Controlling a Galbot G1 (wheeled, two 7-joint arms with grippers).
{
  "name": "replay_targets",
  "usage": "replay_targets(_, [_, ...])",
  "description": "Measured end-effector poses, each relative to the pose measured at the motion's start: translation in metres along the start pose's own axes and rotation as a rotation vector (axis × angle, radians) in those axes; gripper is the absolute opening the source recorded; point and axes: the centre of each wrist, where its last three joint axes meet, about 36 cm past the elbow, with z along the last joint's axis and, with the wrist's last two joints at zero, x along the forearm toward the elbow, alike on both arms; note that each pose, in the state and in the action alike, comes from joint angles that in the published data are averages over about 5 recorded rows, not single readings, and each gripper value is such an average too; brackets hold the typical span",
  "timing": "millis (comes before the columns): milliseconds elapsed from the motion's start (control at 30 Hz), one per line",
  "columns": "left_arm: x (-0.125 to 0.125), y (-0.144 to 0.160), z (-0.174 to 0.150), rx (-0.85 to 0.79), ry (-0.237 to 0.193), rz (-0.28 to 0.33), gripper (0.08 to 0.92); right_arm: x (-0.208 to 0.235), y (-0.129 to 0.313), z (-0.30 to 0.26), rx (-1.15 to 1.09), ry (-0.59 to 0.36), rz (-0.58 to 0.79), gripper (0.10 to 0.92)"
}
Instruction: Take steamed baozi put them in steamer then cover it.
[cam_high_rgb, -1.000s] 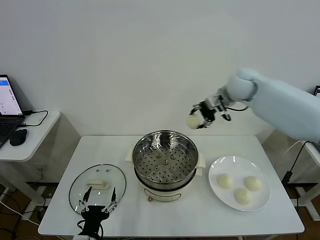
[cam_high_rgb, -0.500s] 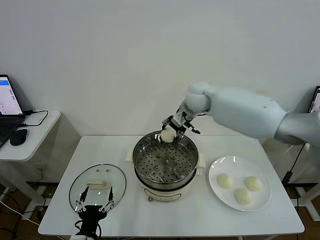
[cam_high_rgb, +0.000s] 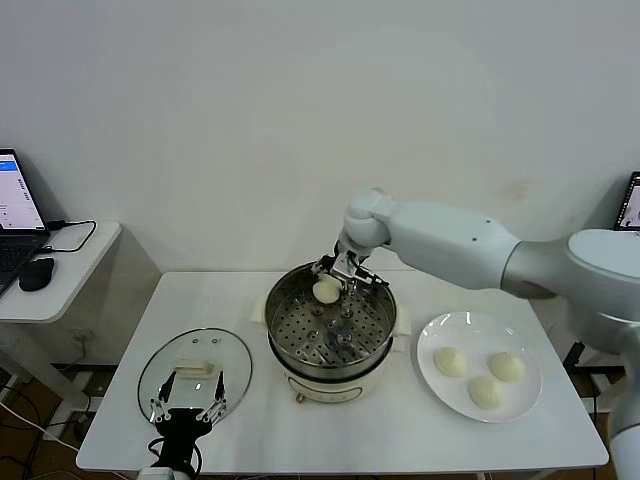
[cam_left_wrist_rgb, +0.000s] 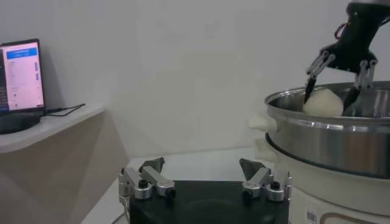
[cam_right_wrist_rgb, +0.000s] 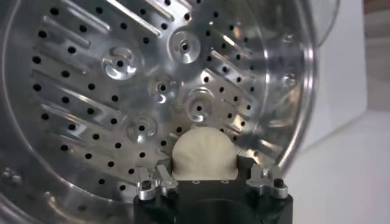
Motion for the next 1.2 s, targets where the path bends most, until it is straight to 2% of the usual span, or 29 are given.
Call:
replay_targets(233, [-0.001,-0.002,-0.002,0.005,-0.004,0.003,0.823,0.012,-0.002,0.003,-0.018,-0.004,0.006,0.813])
replay_targets(433, [-0.001,-0.004,-0.007,0.005,-0.012,0.014,0.823,0.057,0.0,0.005,-0.143,0.0,0.026,0.823])
replay_targets(600, [0.0,-0.003,-0.011,0.002,-0.019,0.022,0.823,0.105,0.021,0.004,-0.323,0.032,0.051,0.823])
replay_targets(900, [0.003,0.0,-0.02,-0.006,-0.038,0.037,0.823,0.17,0.115,-0.006,-0.688,0.118,0.066,0.823])
replay_targets(1200, [0.006,0.001,-0.025,-0.017,-0.049,0.053,0.823,0.178,0.227,-0.026,-0.978,0.133,0.084,0.823])
